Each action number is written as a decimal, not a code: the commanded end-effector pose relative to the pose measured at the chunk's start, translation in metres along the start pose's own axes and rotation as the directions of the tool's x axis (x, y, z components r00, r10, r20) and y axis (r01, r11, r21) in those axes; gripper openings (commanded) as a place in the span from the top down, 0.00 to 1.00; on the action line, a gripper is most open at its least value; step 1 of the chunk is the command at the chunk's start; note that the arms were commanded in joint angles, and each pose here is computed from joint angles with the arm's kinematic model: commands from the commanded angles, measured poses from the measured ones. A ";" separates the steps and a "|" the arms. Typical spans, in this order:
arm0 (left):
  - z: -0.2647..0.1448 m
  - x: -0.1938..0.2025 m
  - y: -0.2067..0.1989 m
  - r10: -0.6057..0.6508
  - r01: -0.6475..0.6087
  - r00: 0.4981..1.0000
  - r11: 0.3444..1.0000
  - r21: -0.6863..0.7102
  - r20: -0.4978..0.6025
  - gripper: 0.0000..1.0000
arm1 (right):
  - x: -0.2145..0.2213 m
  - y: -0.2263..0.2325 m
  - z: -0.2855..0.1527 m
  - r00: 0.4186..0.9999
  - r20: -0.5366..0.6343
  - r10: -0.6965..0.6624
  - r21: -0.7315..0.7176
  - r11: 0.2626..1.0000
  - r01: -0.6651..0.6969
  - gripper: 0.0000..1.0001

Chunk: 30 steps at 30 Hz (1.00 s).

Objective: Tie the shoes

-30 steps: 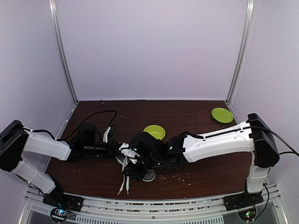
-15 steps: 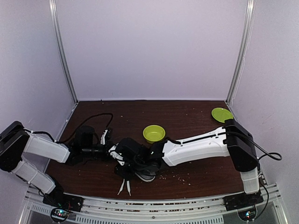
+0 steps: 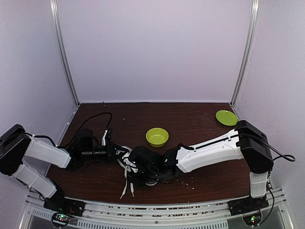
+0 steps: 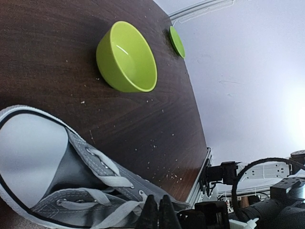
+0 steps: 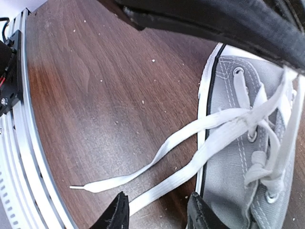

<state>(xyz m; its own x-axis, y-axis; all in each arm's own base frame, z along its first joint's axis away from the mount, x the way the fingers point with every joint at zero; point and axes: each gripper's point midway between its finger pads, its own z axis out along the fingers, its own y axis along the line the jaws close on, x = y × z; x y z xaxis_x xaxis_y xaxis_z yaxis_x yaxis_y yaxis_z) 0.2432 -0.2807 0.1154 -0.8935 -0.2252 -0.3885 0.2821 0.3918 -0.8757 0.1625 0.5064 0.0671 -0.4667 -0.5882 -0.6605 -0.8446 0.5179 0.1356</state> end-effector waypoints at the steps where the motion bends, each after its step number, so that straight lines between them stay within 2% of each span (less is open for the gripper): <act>1: -0.002 -0.002 -0.007 0.018 -0.018 1.000 0.998 0.058 0.005 1.00 | -0.023 0.007 -0.013 0.997 0.067 0.027 -0.031 0.999 -0.025 0.58; 7: -0.002 -0.001 -0.005 -0.006 0.007 1.000 0.995 0.095 -0.007 1.00 | -0.016 0.015 0.012 0.999 -0.027 0.041 -0.039 0.998 -0.042 0.61; 13: -0.005 -0.004 -0.010 -0.052 0.047 0.998 0.985 0.164 0.028 1.00 | -0.005 0.015 0.022 0.991 -0.048 0.123 -0.044 0.991 -0.125 0.61; 18: -0.009 0.005 0.005 -0.077 0.074 0.997 0.991 0.113 0.025 1.00 | 0.001 0.012 0.030 0.979 -0.056 0.196 -0.025 0.980 -0.198 0.62; 30: -0.006 -0.001 0.000 -0.036 0.035 0.999 0.996 0.082 0.010 1.00 | 0.016 0.005 0.054 0.946 -0.104 0.305 0.046 0.952 -0.302 0.65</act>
<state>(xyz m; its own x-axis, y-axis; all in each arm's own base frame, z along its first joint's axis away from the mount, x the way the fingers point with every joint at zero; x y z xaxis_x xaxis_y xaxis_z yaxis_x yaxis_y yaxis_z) 0.2298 -0.2686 0.0922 -0.9283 -0.2469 -0.2780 0.1864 0.3381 -0.9225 0.1648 0.5347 0.0319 -0.6915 -0.4727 -0.5462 -0.6890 0.6587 0.3023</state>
